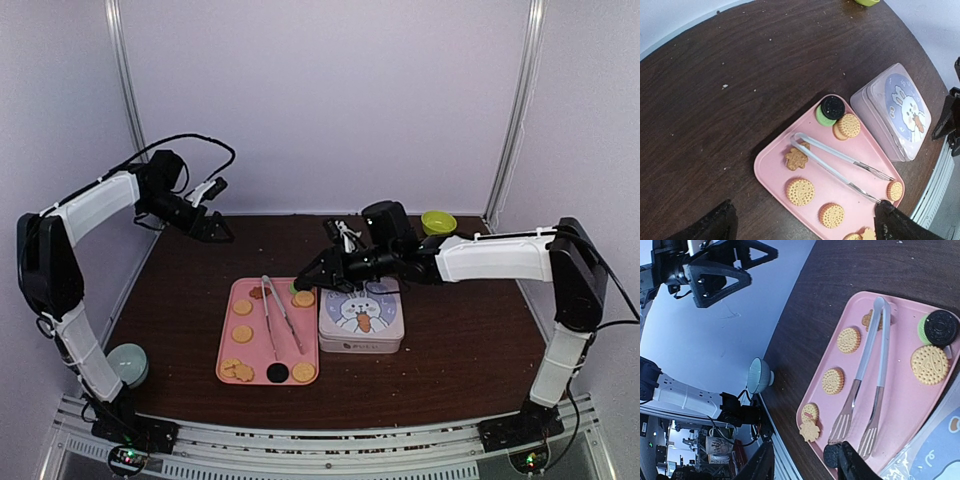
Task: Pack the cookies
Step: Reset both arms
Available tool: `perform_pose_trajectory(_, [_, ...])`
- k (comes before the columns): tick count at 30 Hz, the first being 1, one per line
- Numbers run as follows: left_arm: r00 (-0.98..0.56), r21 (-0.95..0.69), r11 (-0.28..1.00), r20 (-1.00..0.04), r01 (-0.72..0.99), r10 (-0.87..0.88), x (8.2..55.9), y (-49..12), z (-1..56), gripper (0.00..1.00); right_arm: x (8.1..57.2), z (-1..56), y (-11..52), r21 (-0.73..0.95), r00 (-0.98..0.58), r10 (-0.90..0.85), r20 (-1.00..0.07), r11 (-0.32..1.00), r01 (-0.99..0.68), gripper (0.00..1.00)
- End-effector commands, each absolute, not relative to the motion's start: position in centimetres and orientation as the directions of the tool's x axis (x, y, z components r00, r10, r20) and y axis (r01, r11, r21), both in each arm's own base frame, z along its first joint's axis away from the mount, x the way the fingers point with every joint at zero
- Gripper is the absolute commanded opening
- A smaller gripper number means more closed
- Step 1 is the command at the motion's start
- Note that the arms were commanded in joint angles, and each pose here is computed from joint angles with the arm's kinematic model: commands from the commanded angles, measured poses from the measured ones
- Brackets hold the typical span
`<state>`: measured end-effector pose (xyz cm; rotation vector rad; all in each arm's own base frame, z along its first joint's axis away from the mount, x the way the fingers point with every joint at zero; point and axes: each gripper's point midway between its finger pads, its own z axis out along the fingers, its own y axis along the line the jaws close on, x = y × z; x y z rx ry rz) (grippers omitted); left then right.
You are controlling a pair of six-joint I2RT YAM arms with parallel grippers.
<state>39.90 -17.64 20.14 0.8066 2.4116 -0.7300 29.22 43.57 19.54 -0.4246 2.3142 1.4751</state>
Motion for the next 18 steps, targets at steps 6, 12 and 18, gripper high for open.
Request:
perform_pose_trajectory(6, [-0.704,-0.256,0.730,-0.584,0.633,0.406,39.1,-13.9,19.7,0.98,29.3,8.0,43.2,0.764,-0.947,-0.105,-0.303,0.567,-0.307,0.40])
perform_pose_trajectory(12, [-0.715,-0.204,0.764,-0.556,0.612,0.424,39.1,-12.1,17.8,0.98,29.3,7.3,43.5,0.724,-0.940,-0.134,-0.313,0.607,-0.327,0.40])
perform_pose_trajectory(18, [-0.731,-0.205,0.781,-0.547,0.590,0.408,39.6,-11.3,16.8,0.98,29.8,13.6,44.0,0.725,-0.903,-0.128,-0.411,0.554,-0.409,0.46])
